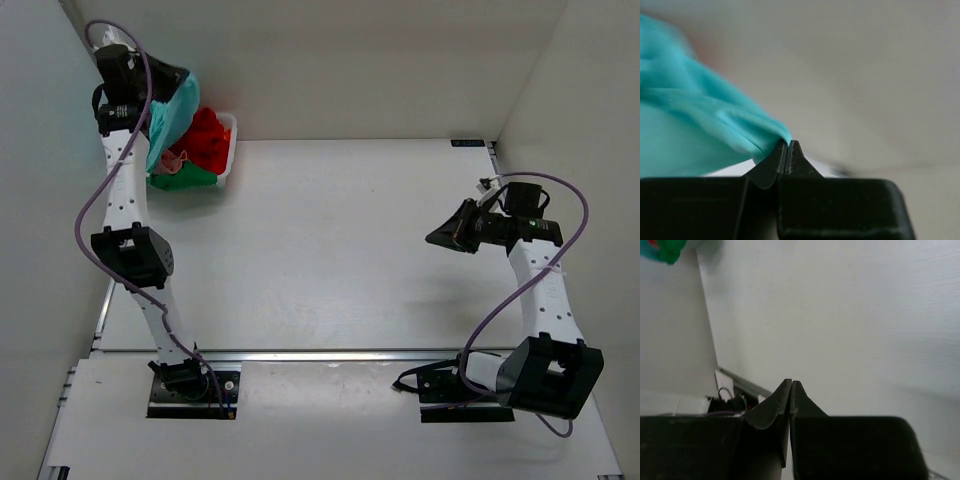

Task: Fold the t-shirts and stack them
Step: Grab crumpled tshirt from bin with the left arm, then move the tshirt to the center of the board

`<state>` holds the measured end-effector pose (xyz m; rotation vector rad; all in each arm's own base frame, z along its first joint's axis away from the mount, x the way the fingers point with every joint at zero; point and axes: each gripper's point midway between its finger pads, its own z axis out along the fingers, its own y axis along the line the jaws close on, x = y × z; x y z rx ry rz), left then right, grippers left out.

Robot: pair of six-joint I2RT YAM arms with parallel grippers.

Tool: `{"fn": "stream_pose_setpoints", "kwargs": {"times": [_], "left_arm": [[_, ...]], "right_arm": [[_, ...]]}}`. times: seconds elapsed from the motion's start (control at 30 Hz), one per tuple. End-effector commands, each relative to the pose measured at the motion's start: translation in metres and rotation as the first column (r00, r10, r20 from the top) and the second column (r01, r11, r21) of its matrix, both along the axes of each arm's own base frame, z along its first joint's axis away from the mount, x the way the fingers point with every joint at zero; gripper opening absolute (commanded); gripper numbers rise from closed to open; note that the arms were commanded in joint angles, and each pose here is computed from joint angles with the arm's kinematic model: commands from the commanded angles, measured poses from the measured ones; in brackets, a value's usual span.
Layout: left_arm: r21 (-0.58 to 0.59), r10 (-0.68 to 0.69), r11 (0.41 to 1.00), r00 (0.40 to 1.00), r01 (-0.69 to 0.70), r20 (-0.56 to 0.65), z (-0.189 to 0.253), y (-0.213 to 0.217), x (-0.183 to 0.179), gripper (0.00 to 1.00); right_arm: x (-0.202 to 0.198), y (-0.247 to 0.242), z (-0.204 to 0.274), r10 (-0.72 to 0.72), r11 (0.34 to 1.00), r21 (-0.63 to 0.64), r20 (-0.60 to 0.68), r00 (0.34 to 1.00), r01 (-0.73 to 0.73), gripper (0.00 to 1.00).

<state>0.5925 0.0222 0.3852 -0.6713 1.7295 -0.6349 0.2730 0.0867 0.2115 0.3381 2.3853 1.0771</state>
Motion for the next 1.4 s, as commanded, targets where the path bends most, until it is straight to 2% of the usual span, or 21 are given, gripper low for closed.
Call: {"fn": "stream_pose_setpoints", "kwargs": {"times": [0.0, 0.03, 0.1, 0.13, 0.17, 0.23, 0.27, 0.3, 0.43, 0.5, 0.53, 0.57, 0.63, 0.67, 0.7, 0.73, 0.8, 0.9, 1.03, 1.17, 1.37], "left_arm": [[-0.160, -0.445, 0.796, 0.744, 0.584, 0.499, 0.174, -0.124, -0.081, 0.00], [-0.184, -0.507, 0.674, 0.630, 0.715, 0.589, 0.199, -0.161, -0.099, 0.00], [-0.139, -0.625, 0.481, 0.450, 0.866, 0.638, 0.224, -0.226, -0.146, 0.00], [-0.099, -0.667, 0.408, 0.371, 0.907, 0.646, 0.237, -0.253, -0.175, 0.00], [-0.090, -0.699, 0.364, 0.336, 0.927, 0.632, 0.233, -0.275, -0.187, 0.00], [-0.050, -0.733, 0.335, 0.294, 0.941, 0.613, 0.232, -0.291, -0.215, 0.00], [-0.054, -0.749, 0.354, 0.318, 0.934, 0.581, 0.212, -0.299, -0.208, 0.00], [-0.012, -0.742, 0.374, 0.307, 0.927, 0.596, 0.224, -0.292, -0.227, 0.00], [-0.063, -0.740, 0.493, 0.456, 0.868, 0.495, 0.184, -0.264, -0.202, 0.00], [-0.134, -0.718, 0.582, 0.584, 0.802, 0.379, 0.149, -0.252, -0.186, 0.00], [-0.093, -0.687, 0.640, 0.623, 0.762, 0.373, 0.146, -0.244, -0.184, 0.00], [-0.126, -0.667, 0.684, 0.685, 0.719, 0.293, 0.117, -0.240, -0.178, 0.00], [-0.192, -0.630, 0.739, 0.763, 0.646, 0.144, 0.050, -0.230, -0.171, 0.00], [-0.188, -0.594, 0.770, 0.792, 0.610, 0.138, 0.046, -0.221, -0.176, 0.00], [-0.217, -0.578, 0.785, 0.812, 0.580, 0.082, 0.018, -0.217, -0.184, 0.00], [-0.228, -0.553, 0.804, 0.831, 0.550, 0.055, 0.006, -0.214, -0.183, 0.00], [-0.247, -0.560, 0.807, 0.828, 0.537, -0.028, -0.028, -0.213, -0.193, 0.00], [-0.251, -0.550, 0.820, 0.829, 0.514, -0.098, -0.054, -0.215, -0.198, 0.00], [-0.264, -0.559, 0.816, 0.818, 0.514, -0.137, -0.071, -0.219, -0.206, 0.00], [-0.267, -0.554, 0.822, 0.815, 0.503, -0.170, -0.084, -0.218, -0.213, 0.00], [-0.263, -0.535, 0.838, 0.815, 0.479, -0.221, -0.102, -0.210, -0.218, 0.00]], "right_arm": [[0.030, -0.022, 0.017, -0.114, 0.989, -0.075, 0.154, 0.981, 0.127, 0.00], [0.034, -0.023, 0.027, -0.115, 0.987, -0.089, 0.181, 0.977, 0.133, 0.00], [0.044, -0.021, 0.036, -0.081, 0.979, -0.165, 0.234, 0.969, 0.122, 0.00], [0.051, -0.022, 0.043, -0.064, 0.974, -0.193, 0.262, 0.963, 0.118, 0.00], [0.055, -0.027, 0.042, -0.081, 0.966, -0.218, 0.260, 0.962, 0.140, 0.00], [0.061, -0.031, 0.053, -0.084, 0.961, -0.229, 0.294, 0.952, 0.156, 0.00], [0.062, -0.037, 0.055, -0.098, 0.958, -0.230, 0.303, 0.948, 0.172, 0.00], [0.064, -0.040, 0.061, -0.102, 0.957, -0.226, 0.323, 0.941, 0.182, 0.00], [0.062, -0.039, 0.062, -0.087, 0.950, -0.255, 0.335, 0.938, 0.179, 0.00], [0.061, -0.031, 0.056, -0.065, 0.952, -0.265, 0.323, 0.944, 0.156, 0.00], [0.063, -0.026, 0.056, -0.056, 0.954, -0.261, 0.324, 0.944, 0.146, 0.00], [0.060, -0.017, 0.053, -0.036, 0.957, -0.262, 0.321, 0.946, 0.125, 0.00], [0.058, -0.006, 0.044, -0.013, 0.961, -0.260, 0.304, 0.953, 0.096, 0.05], [0.054, 0.004, 0.037, 0.008, 0.962, -0.265, 0.283, 0.959, 0.070, 0.06], [0.053, 0.004, 0.031, 0.005, 0.960, -0.272, 0.269, 0.963, 0.071, 0.09], [0.049, 0.017, 0.029, 0.040, 0.960, -0.277, 0.262, 0.964, 0.035, 0.17], [0.041, 0.029, 0.011, 0.089, 0.955, -0.295, 0.211, 0.973, -0.023, 0.19], [0.035, 0.045, -0.002, 0.141, 0.949, -0.305, 0.195, 0.971, -0.076, 0.29], [0.032, 0.079, -0.004, 0.246, 0.936, -0.306, 0.206, 0.947, -0.177, 0.33], [0.026, 0.135, -0.017, 0.394, 0.891, -0.328, 0.222, 0.892, -0.312, 0.46], [0.031, 0.195, -0.055, 0.520, 0.831, -0.364, 0.242, 0.819, -0.420, 0.49]]}}
